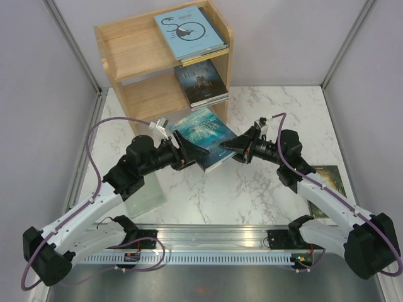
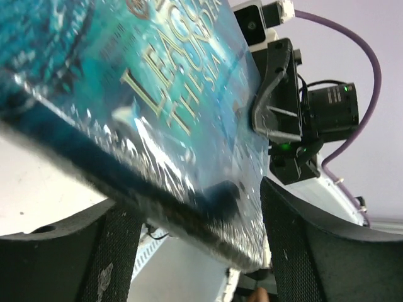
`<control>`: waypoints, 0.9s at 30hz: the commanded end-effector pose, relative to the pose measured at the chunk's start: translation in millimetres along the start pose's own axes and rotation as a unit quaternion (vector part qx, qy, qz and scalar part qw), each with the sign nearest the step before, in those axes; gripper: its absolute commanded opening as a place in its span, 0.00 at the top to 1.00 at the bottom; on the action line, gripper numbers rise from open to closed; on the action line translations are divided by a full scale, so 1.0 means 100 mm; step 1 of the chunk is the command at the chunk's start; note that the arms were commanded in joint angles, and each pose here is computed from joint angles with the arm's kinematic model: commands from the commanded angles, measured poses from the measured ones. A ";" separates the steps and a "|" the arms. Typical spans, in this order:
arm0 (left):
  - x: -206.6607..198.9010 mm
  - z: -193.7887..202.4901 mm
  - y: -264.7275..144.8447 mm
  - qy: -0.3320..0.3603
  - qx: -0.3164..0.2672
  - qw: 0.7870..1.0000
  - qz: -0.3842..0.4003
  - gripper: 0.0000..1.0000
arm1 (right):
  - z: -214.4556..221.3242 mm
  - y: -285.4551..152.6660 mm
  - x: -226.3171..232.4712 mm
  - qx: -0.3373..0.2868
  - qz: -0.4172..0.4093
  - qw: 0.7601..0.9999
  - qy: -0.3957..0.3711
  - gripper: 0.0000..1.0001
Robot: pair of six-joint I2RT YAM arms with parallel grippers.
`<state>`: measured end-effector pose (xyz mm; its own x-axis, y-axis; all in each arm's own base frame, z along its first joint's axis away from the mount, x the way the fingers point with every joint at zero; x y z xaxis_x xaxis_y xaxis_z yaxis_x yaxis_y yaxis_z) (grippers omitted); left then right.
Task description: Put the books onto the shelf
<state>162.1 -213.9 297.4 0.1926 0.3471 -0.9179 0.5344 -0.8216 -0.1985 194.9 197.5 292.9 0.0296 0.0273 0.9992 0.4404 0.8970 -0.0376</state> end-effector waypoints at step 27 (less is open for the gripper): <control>-0.09 -0.02 -1.00 0.102 -0.090 0.989 -0.065 0.08 | -1.59 1.01 1.28 -0.114 -0.126 0.981 -0.095 1.00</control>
<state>111.9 -142.3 312.5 0.2283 0.5219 -0.8219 0.6663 -0.6993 -0.2590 379.7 226.2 335.4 0.0210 0.0113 0.9997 0.5951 0.8034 -0.0216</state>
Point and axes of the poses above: each gripper's point midway between its finger pads, its own y axis out along the fingers, its own x axis along the line the jaws close on, z = x × y, the point moved 8 cm from there along -y, back along the fingers, and after that the axes turned 1 degree about -y, right-handed, at the moved point
